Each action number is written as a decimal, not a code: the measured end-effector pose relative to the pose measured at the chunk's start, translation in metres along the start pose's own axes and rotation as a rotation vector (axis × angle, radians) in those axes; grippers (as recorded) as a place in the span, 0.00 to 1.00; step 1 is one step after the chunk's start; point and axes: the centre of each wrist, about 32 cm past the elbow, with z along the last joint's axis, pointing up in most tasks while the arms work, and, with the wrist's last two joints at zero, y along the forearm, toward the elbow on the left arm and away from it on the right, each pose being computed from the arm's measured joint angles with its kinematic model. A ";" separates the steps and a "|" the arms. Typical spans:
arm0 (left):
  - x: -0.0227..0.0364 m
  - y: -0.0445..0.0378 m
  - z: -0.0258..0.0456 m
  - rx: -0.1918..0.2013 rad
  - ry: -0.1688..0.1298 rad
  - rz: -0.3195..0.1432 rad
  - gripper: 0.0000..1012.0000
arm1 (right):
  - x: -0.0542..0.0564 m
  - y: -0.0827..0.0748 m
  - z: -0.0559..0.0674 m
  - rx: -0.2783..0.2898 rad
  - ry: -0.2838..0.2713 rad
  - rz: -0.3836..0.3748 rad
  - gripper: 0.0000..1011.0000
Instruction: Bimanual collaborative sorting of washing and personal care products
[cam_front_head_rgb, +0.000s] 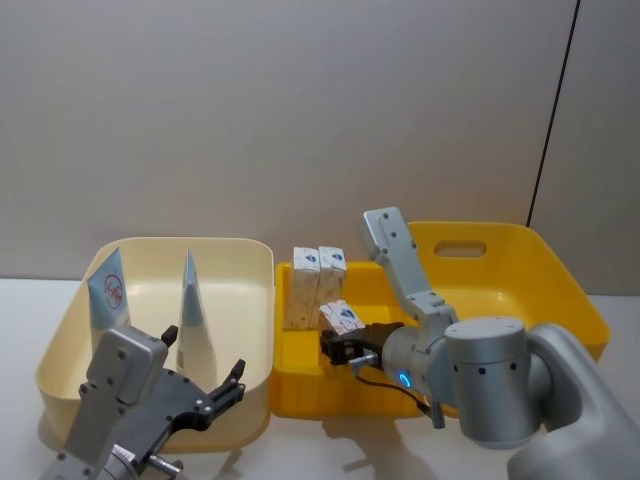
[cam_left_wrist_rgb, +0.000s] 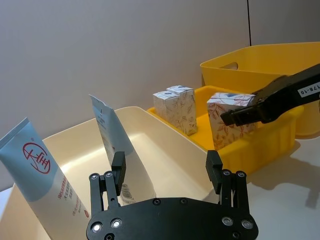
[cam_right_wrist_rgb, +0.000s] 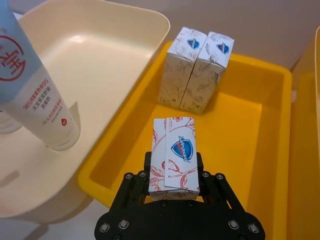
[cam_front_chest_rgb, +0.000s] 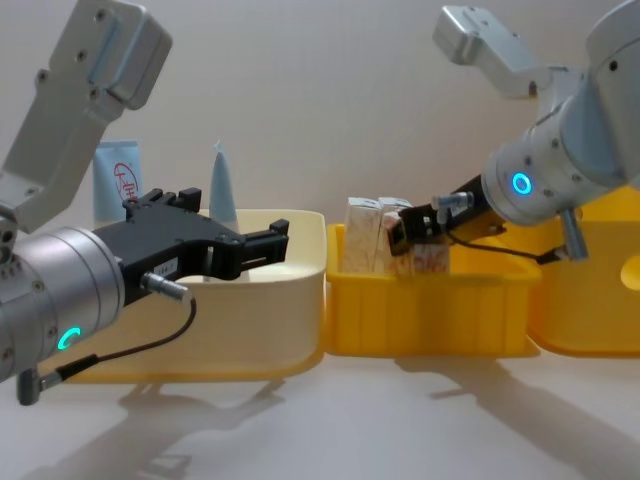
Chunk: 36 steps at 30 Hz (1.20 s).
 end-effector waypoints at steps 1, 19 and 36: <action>0.0000 0.0000 0.0000 0.000 0.000 0.000 0.99 | 0.000 0.000 0.000 0.000 0.000 0.000 0.41; 0.0000 0.0000 0.0000 0.000 0.000 0.000 0.99 | 0.001 -0.024 0.013 0.245 -0.046 0.014 0.41; 0.0000 0.0000 0.0000 0.000 0.000 0.000 0.99 | 0.028 -0.062 0.017 0.383 -0.105 -0.147 0.41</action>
